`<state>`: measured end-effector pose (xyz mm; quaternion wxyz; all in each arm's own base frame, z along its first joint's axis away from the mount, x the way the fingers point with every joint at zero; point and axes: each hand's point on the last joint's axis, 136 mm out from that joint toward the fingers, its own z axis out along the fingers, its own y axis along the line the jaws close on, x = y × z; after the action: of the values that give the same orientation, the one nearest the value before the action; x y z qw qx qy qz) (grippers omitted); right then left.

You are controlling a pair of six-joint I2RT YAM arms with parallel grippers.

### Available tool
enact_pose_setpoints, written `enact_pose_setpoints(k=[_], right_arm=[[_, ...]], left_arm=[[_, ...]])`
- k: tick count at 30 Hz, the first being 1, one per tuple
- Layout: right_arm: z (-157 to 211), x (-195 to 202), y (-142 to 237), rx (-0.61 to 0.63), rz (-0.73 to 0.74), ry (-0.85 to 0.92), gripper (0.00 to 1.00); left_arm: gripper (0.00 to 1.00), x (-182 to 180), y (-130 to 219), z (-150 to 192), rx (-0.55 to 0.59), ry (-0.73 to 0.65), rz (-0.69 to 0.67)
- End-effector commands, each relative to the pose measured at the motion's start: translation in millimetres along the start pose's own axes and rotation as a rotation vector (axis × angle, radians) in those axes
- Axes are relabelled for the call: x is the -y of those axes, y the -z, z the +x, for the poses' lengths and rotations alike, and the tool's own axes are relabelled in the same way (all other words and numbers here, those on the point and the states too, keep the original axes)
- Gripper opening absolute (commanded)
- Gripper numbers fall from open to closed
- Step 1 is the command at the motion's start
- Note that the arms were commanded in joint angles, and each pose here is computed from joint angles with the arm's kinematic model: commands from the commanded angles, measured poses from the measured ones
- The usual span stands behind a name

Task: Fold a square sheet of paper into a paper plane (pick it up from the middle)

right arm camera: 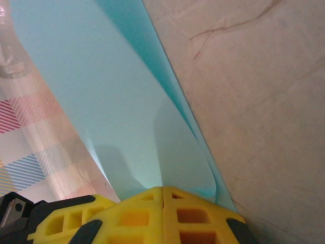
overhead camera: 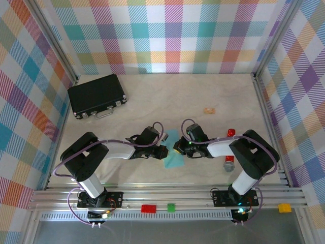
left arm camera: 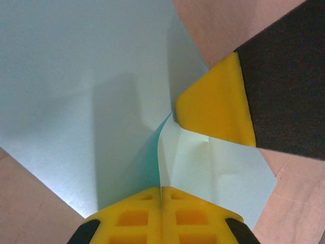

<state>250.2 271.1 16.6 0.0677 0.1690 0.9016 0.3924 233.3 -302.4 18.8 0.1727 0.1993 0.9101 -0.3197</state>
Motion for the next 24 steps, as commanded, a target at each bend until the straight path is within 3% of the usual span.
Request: enact_pose_setpoints(k=[1,9,17,21,24], right_arm=[[-7.9,17.8,4.2,0.017,0.049,-0.018,0.03],[-29.6,2.5,22.1,0.048,0.012,0.011,0.05],[-3.9,-43.1,20.4,-0.054,-0.114,0.110,0.05],[11.4,-24.7,-0.8,-0.117,-0.046,0.077,0.03],[10.0,-0.2,-1.5,-0.091,0.027,0.048,0.03]], left_arm=[[0.05,-39.1,-4.8,50.1,-0.171,0.053,-0.137],[0.05,-38.7,-4.6,50.8,-0.176,0.048,-0.135],[0.05,-38.4,-4.4,49.9,-0.176,0.046,-0.134],[0.05,-38.0,-4.9,48.2,-0.174,0.044,-0.134],[0.05,-37.8,-5.8,49.6,-0.180,0.046,-0.133]])
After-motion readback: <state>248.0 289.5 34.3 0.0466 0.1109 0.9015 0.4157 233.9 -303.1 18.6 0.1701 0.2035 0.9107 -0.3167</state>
